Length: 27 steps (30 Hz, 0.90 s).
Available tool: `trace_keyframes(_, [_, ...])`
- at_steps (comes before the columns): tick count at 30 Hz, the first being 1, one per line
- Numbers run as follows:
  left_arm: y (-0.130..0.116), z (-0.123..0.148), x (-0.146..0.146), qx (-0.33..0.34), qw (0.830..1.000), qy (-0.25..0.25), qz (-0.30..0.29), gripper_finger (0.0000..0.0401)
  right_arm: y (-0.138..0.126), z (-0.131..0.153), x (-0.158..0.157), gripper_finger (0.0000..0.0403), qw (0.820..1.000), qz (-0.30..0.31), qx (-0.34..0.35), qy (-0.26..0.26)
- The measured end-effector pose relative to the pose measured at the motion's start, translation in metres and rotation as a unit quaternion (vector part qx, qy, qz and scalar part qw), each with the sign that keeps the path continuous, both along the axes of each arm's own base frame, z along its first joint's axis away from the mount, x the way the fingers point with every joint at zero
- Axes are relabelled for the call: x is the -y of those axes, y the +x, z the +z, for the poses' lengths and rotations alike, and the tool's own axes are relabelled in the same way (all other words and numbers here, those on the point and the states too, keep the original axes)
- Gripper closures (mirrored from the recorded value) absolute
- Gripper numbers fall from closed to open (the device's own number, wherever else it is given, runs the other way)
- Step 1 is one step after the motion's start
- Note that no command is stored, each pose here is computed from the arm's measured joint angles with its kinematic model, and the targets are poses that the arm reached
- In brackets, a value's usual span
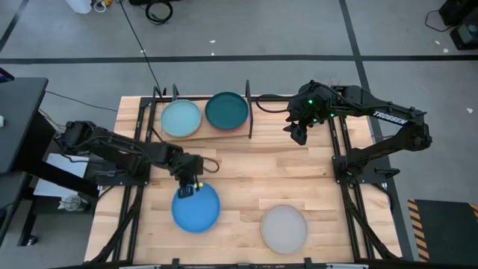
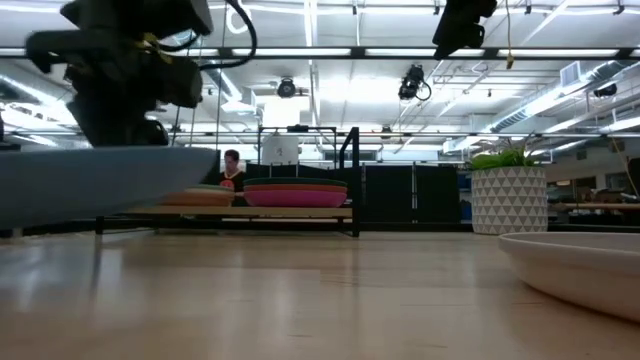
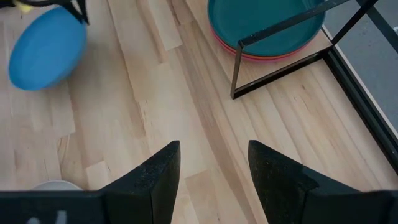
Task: Place and stack plates onto a shelf
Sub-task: Stack the blue plate on top of the dark green plate on the shelf
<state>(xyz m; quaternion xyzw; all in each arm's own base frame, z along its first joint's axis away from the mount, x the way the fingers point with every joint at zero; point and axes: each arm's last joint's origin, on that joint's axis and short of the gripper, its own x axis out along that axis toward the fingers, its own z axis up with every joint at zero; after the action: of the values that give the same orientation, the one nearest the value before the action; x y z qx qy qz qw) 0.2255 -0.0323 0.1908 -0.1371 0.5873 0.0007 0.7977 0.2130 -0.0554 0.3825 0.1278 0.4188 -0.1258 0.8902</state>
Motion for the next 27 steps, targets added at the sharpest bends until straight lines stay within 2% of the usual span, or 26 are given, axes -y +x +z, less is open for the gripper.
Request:
trace_keyframes(12, [-0.002, 0.009, -0.051, 0.032, 0.998, -0.007, 0.045, 0.0388, 0.003, 0.000, -0.011, 0.0208, 1.000, 0.016, 0.001, 0.007])
trace_keyframes(17, [-0.006, 0.017, -0.071, 0.046, 0.995, -0.010, 0.087, 0.0388, 0.004, 0.000, -0.016, 0.0208, 1.000, 0.018, -0.001, -0.003])
trace_keyframes(27, [0.000, 0.064, -0.117, 0.117, 0.979, 0.010, 0.169, 0.0388, 0.006, 0.001, -0.025, 0.0208, 1.000, 0.018, 0.007, -0.009])
